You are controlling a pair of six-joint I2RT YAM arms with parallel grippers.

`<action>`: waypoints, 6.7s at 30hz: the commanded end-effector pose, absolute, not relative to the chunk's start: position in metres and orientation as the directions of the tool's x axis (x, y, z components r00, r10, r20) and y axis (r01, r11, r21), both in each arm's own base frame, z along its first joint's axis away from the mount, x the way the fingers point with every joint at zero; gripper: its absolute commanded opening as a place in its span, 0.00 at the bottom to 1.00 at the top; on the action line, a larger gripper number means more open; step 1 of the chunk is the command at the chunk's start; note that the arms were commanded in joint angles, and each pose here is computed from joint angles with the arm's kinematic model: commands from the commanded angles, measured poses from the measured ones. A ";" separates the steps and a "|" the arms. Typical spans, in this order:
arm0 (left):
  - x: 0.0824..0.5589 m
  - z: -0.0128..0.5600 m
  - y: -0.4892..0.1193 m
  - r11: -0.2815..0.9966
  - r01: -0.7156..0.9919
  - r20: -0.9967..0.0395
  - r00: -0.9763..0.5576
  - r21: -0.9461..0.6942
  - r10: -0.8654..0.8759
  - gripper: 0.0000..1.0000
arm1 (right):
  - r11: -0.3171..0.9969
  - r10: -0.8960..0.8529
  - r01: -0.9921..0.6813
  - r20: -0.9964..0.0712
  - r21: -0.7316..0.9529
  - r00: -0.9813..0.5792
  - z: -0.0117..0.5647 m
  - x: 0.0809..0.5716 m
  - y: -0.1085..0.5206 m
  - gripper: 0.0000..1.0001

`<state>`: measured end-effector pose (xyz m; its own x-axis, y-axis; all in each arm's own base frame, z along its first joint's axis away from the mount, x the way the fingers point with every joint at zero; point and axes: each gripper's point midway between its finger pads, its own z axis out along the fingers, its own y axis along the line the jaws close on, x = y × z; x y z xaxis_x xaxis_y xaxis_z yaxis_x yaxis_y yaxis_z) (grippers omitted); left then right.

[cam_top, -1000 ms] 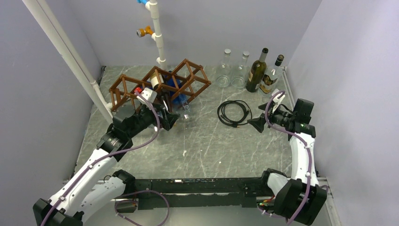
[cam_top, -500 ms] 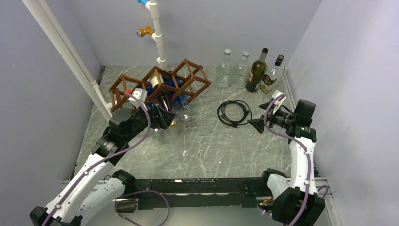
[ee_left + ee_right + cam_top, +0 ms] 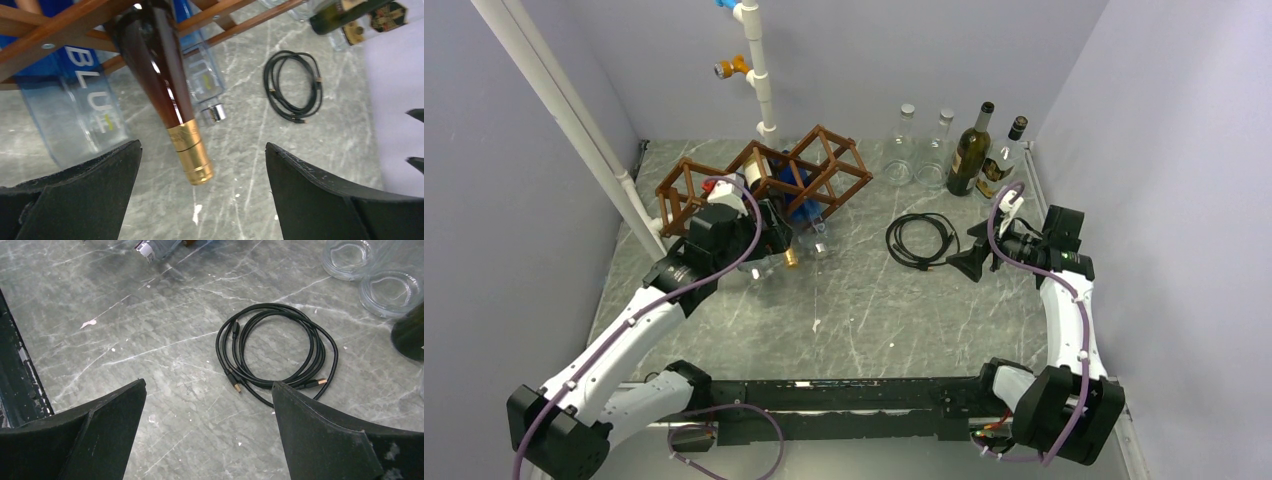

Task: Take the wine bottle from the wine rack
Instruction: Pick up the wine bottle from the wine rack.

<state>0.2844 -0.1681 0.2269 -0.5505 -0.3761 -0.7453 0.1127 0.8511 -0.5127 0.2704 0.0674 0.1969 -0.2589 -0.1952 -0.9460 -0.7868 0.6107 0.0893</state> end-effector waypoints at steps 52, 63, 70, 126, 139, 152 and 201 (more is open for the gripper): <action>0.359 0.172 -0.166 0.794 0.066 -0.734 -0.432 -0.605 -0.523 0.87 | 0.593 -0.252 -0.804 -0.936 0.051 -0.246 0.194 0.279 0.068 0.99; 0.368 0.150 -0.172 0.797 0.014 -0.711 -0.463 -0.603 -0.529 0.84 | 0.589 -0.257 -0.806 -0.935 0.050 -0.246 0.193 0.279 0.069 0.99; 0.371 0.144 -0.175 0.804 -0.004 -0.708 -0.472 -0.595 -0.526 0.82 | 0.590 -0.258 -0.805 -0.933 0.052 -0.250 0.191 0.280 0.068 0.99; 0.329 0.212 -0.180 0.810 0.144 -0.807 -0.292 -0.568 -0.514 0.00 | 0.589 -0.280 -0.808 -0.930 0.030 -0.238 0.190 0.278 0.069 1.00; 0.307 0.222 -0.181 0.778 0.168 -0.783 -0.301 -0.605 -0.544 0.00 | 0.586 -0.280 -0.810 -0.931 0.027 -0.233 0.191 0.278 0.070 1.00; 0.288 0.236 -0.182 0.747 0.205 -0.768 -0.291 -0.633 -0.570 0.00 | 0.577 -0.275 -0.817 -0.935 0.027 -0.225 0.193 0.275 0.073 0.99; 0.240 0.279 -0.176 0.614 0.328 -0.693 -0.263 -0.718 -0.671 0.00 | 0.223 -0.221 -0.909 -0.891 0.351 -0.398 0.226 0.286 0.258 0.99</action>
